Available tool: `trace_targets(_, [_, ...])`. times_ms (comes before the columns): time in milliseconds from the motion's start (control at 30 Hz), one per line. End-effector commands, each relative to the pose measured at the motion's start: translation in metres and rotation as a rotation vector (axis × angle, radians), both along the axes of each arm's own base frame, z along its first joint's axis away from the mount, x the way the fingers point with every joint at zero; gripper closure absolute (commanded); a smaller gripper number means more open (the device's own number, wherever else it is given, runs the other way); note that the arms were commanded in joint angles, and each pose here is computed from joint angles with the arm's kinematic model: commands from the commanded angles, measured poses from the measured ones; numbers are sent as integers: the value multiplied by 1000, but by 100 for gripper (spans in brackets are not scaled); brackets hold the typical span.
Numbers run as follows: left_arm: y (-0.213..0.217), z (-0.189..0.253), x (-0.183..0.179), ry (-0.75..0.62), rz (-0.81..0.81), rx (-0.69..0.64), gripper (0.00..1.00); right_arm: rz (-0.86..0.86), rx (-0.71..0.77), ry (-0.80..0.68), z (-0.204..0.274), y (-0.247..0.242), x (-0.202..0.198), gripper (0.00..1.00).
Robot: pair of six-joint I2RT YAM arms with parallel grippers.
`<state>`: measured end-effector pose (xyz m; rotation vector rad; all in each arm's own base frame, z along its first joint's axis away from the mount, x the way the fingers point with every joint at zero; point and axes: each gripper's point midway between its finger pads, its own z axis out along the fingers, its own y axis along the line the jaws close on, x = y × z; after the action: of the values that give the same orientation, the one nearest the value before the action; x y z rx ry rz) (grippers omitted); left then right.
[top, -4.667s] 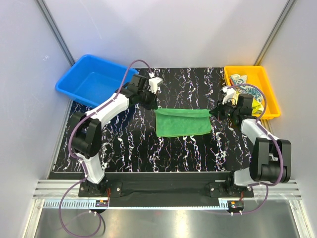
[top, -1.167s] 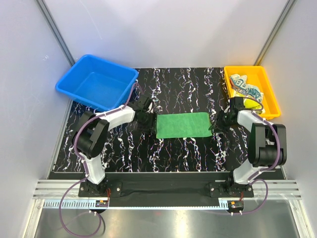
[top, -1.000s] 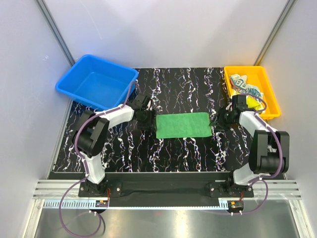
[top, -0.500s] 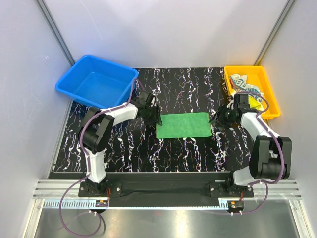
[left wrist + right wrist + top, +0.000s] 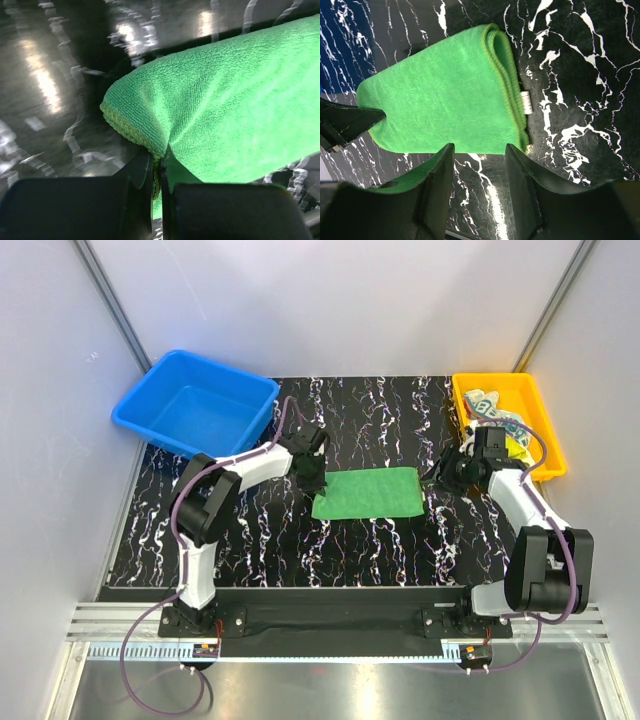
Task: Fold and stack the towels
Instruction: Neatly place the folded towel into the bin
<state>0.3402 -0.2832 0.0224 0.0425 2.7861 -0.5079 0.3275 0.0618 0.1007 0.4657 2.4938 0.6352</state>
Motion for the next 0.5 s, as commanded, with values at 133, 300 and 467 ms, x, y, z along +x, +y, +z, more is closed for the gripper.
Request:
trace_targets(133, [61,37,18,-94,-45,352,100,36,17,-131,41,9,11,48])
trace_targets(300, [102,73,32,-196,-97,559,100,37,37,-174,57,12,11,48])
trace_targets(467, [141,111,54,-279,-106,669,100,46,48,-187,60,16,11,48])
